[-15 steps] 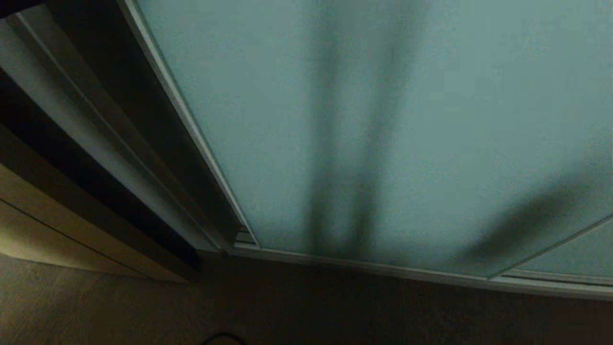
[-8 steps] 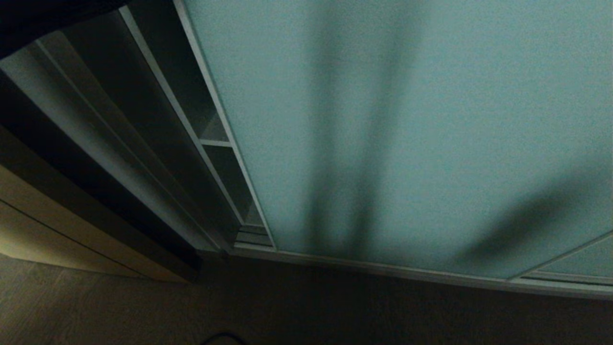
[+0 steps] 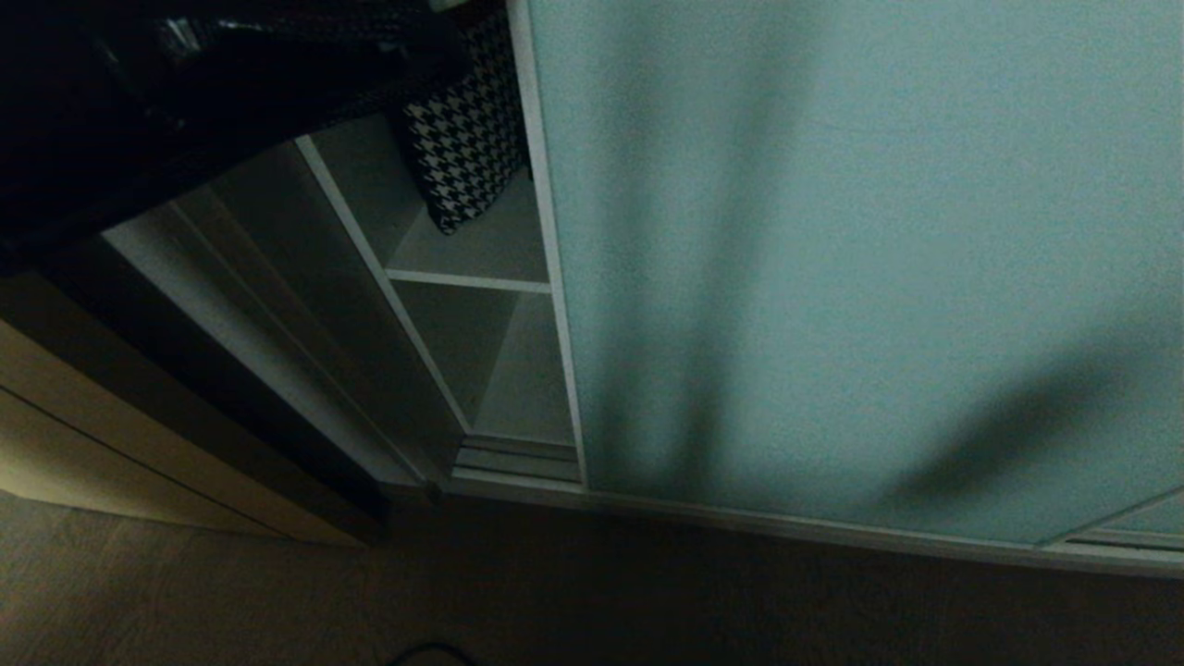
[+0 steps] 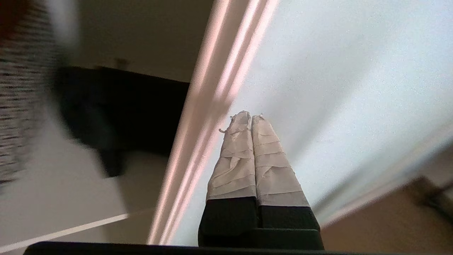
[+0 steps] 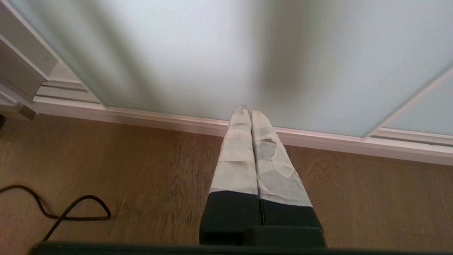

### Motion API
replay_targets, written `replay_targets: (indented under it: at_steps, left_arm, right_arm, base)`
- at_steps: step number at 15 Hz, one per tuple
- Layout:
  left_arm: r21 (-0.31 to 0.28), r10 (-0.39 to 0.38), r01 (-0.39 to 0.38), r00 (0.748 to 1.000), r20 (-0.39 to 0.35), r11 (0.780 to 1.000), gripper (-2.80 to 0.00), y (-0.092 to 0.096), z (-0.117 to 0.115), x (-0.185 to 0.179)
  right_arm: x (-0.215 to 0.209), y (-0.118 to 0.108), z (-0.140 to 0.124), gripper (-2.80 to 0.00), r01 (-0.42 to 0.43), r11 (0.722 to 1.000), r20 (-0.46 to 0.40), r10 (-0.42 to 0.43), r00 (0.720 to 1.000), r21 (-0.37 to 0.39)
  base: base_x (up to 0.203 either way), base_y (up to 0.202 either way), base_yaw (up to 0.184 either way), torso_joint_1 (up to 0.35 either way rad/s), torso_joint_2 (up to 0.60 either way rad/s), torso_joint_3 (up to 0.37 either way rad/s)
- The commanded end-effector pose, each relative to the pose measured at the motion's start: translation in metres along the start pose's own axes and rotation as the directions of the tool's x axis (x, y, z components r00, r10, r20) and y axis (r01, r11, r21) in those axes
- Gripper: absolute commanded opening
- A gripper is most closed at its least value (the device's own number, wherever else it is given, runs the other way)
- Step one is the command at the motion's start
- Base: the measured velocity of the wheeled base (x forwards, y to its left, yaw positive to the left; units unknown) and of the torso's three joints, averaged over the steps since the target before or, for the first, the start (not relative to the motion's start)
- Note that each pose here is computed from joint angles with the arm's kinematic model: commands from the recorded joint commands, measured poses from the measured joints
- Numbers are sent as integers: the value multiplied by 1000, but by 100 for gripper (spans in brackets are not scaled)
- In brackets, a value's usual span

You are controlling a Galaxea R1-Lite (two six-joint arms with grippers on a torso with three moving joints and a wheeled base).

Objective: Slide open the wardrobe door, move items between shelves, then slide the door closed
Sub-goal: Open the door

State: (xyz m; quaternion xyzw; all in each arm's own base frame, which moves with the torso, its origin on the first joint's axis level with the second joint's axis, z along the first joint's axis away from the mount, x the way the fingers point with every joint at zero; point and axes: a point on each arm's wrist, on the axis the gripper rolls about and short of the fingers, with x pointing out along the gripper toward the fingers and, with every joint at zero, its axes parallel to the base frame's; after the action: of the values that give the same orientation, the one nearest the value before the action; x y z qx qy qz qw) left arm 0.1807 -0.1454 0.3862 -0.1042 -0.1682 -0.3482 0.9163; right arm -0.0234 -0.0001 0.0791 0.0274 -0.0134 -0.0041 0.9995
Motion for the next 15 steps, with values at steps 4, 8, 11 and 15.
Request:
replay_targets:
  at_steps: [4,8,11,15]
  left_arm:
    - [-47,-111,109,993,-44,993,-280,-31,-33,36]
    - [-136,-186,180,982,-33,974,-280,-57,-34,44]
    - [-169,-231,220,972,-48,961,-280,-73,-46,56]
    - [-178,-251,241,967,-36,954,-280,-87,-67,81]
  right_arm:
    - [0,0,0,-280,0,1000,1,0,1000,1]
    - [0,0,0,-280,-1,1000,1,1,1000,1]
    - [0,0,0,-280,0,1000,1,0,1000,1]
    - [0,0,0,-280,0,1000,1,0,1000,1]
  base:
    - [0,0,0,0,0,0]
    - [0,0,0,0,0,0]
    - [0,0,0,0,0,0]
    - [0,0,0,0,0,0]
